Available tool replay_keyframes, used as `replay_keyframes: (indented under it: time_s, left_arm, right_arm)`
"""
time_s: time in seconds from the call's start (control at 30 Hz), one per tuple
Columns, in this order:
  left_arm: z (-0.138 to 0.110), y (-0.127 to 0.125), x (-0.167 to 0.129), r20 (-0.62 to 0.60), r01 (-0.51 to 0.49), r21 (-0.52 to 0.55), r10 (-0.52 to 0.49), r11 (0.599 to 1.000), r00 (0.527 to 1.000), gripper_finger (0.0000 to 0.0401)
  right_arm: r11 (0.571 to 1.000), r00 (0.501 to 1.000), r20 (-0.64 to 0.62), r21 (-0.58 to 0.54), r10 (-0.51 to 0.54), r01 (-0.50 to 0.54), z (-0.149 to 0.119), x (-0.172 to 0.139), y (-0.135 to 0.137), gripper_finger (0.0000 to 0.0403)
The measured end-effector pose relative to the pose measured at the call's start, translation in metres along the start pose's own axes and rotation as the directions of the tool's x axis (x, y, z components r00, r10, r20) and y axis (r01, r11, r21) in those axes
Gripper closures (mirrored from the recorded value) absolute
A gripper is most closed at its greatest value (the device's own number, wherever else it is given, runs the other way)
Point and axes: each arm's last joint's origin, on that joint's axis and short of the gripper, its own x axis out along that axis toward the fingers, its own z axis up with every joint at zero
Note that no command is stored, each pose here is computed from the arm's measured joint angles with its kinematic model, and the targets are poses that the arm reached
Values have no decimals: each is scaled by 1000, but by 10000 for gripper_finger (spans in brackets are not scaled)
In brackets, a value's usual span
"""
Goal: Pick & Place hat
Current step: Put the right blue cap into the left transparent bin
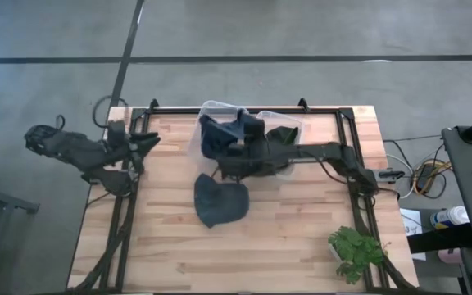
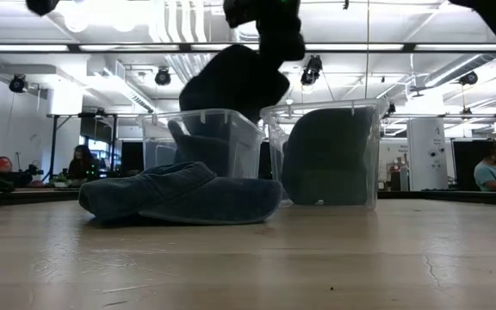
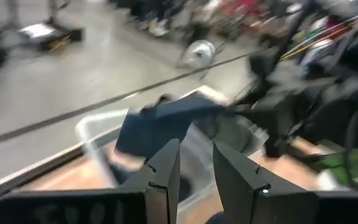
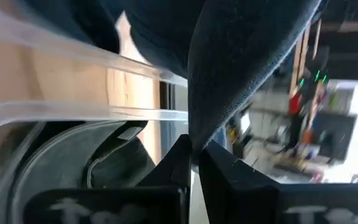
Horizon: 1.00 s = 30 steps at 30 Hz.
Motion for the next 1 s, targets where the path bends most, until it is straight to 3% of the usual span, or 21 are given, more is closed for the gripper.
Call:
replay_keyframes:
  time_s: [0.27,0.5,0.67,0.8,1.0]
  left_arm:
    - [-24,5,8,-40,-99,-3,99,995,994,311]
    - [-27,7,10,-1,-150,-46,150,988,989,311]
    - [-29,6,11,3,-149,-72,149,986,989,311]
    - [-31,5,13,-1,-149,-68,149,987,989,311]
    - [-33,5,13,-4,-149,-84,149,985,989,311]
  right_arm:
    - [993,994,-20,43,110,-109,0,19,-29,390]
    - [971,970,-41,12,240,-239,3,36,-27,390]
    - [967,967,-36,5,254,-254,13,46,-17,387]
    - [963,963,11,5,269,-269,22,50,-14,359]
    - [929,927,59,17,369,-371,27,50,-11,294]
